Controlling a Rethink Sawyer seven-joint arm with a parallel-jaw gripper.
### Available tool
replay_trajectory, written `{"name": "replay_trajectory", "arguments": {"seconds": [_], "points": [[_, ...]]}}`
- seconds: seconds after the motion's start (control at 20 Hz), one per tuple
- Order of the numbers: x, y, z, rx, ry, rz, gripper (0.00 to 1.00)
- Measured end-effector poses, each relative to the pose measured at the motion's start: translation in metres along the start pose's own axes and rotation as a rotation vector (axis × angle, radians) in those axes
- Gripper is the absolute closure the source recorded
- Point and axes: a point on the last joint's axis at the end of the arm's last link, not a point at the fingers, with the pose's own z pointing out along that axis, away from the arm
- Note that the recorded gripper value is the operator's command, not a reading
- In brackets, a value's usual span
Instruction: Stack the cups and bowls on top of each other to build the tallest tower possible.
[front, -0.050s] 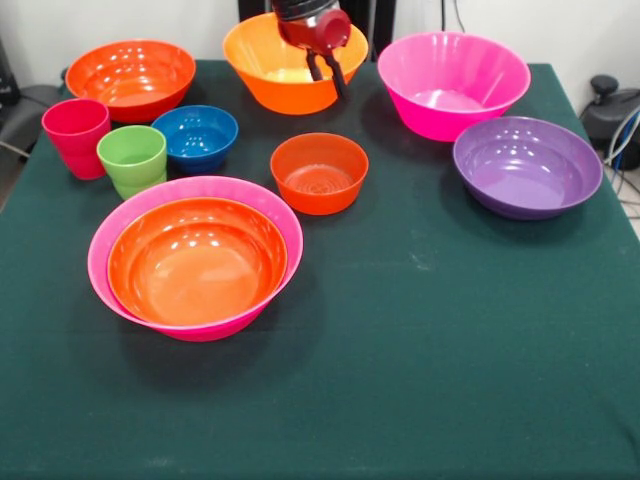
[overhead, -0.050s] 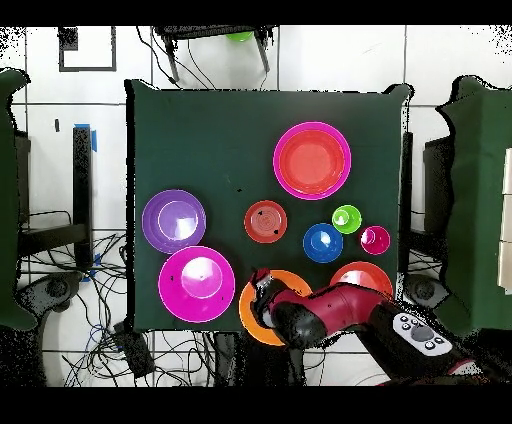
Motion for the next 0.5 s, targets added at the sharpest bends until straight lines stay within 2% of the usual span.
{"name": "replay_trajectory", "arguments": {"seconds": [0.3,0.5], "points": [[-0.010,0.016,-0.021,0.005,-0.042,0.005,0.00],[-0.015,0.020,-0.026,0.002,-0.059,0.000,0.00]]}}
